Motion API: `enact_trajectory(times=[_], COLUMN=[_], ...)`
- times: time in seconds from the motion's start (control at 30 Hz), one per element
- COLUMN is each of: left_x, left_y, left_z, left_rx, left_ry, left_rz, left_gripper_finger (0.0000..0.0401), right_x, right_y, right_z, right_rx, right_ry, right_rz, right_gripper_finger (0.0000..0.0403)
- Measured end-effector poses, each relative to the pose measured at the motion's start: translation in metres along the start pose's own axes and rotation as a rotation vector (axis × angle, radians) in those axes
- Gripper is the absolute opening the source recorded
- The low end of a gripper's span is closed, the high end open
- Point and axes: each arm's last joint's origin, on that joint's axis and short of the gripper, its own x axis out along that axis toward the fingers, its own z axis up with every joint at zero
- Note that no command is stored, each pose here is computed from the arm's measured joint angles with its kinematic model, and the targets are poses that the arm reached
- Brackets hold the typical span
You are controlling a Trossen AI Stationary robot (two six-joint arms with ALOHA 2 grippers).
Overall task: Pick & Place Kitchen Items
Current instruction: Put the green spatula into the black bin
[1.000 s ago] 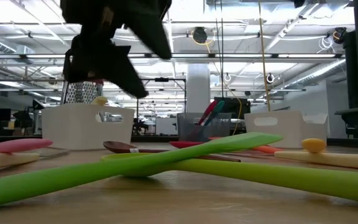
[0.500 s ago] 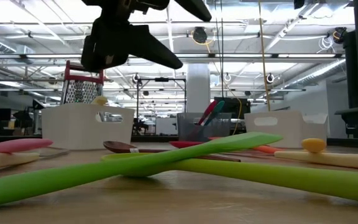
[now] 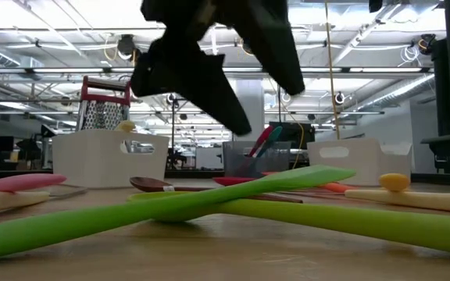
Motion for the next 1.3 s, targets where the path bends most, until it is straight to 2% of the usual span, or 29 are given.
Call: enact_trajectory(times=[0.17, 0.33, 0.67, 0.83, 1.3], left_x=[-0.006, -0.003, 0.011, 0.018, 0.019], left_y=[-0.009, -0.006, -0.001, -0.003, 0.0], left_z=[0.007, 0.005, 0.004, -0.001, -0.008], left_rx=[0.007, -0.004, -0.116, -0.027, 0.03], left_ry=[-0.01, -0.013, -0.003, 0.036, 0.06], left_rz=[0.02, 0.049, 0.075, 0.057, 0.115], left_gripper_finger=[0.0227, 0.0227, 0.0227, 0.0227, 0.0228], right_x=[0.001, 0.001, 0.001, 0.001, 0.001], right_y=[0.001, 0.001, 0.0, 0.0, 0.0], right_z=[-0.001, -0.001, -0.005, -0.005, -0.005], right_rx=[-0.006, -0.008, -0.032, -0.03, -0.03], right_ry=[0.008, 0.011, 0.042, 0.04, 0.04], right_rz=[0.001, 0.001, 0.001, 0.0, 0.001], right_gripper_finger=[0.0004, 0.0004, 0.0004, 0.0004, 0.0004])
